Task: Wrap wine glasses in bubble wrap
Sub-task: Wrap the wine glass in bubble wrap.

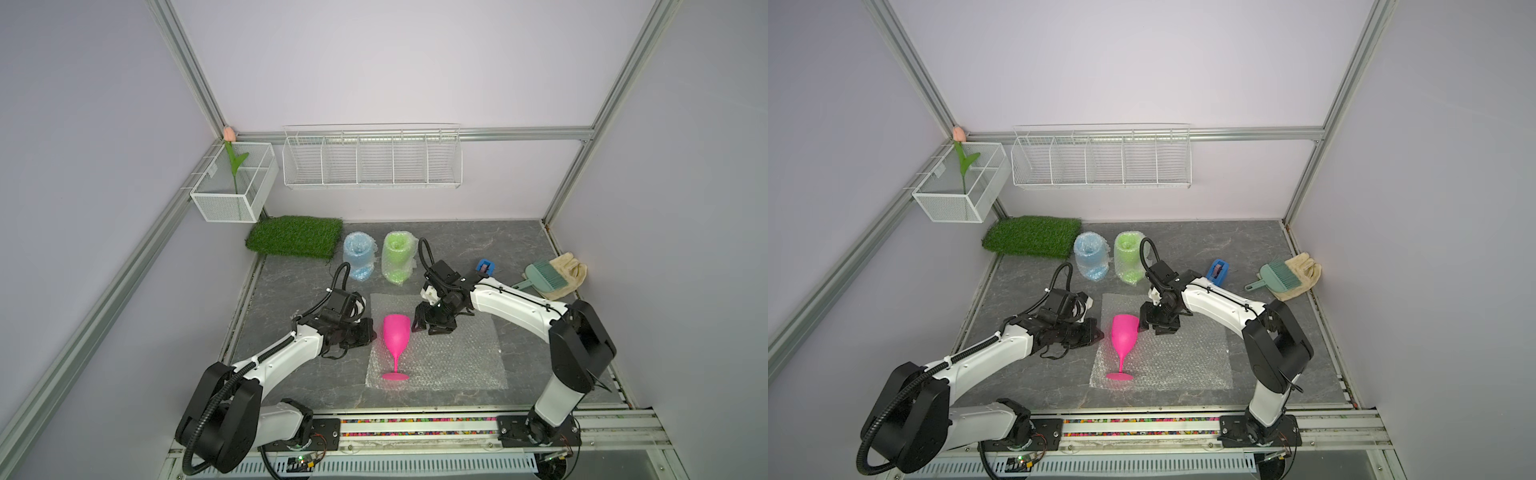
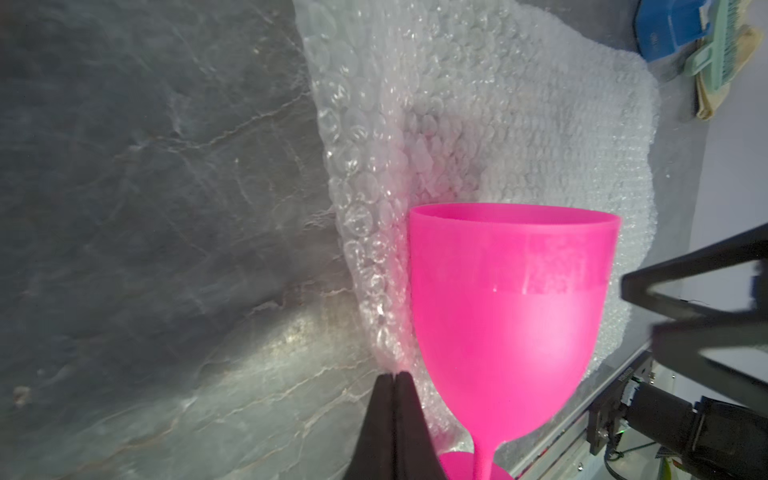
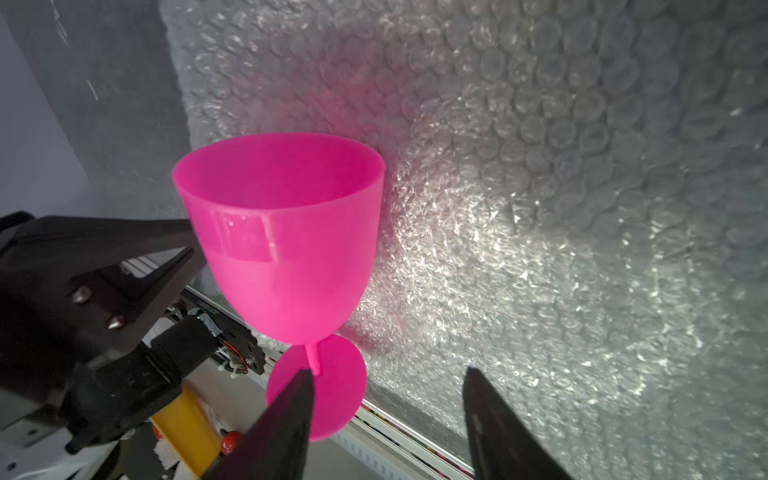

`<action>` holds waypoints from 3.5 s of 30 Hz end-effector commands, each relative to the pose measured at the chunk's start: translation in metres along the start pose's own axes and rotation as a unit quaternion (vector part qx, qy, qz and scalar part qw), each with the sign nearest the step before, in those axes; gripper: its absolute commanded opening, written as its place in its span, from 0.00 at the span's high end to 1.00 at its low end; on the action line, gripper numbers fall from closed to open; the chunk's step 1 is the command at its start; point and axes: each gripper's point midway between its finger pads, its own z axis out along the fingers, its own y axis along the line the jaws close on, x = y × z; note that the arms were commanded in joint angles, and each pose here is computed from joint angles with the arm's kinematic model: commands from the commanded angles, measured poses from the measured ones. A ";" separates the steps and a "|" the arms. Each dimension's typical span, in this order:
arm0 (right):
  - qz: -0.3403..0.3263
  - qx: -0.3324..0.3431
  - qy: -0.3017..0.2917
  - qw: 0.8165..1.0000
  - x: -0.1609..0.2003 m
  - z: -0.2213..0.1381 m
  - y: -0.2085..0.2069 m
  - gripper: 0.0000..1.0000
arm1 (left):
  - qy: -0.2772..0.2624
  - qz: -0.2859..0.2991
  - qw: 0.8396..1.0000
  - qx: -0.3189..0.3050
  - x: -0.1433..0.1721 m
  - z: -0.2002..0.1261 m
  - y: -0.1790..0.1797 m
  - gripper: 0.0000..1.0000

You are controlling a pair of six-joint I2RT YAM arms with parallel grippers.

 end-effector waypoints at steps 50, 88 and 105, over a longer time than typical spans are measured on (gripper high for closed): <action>0.030 -0.201 -0.072 0.976 -0.040 -0.028 0.002 0.57 | 0.076 0.066 0.988 0.119 -0.001 0.063 -0.129 1.00; 0.046 -0.112 -0.048 0.991 -0.032 0.008 -0.057 0.93 | 0.057 0.110 0.991 -0.056 -0.028 0.040 -0.101 0.00; 0.066 -0.087 -0.044 0.993 -0.028 0.016 -0.092 0.93 | 0.099 0.118 0.986 -0.070 -0.022 0.096 -0.105 0.00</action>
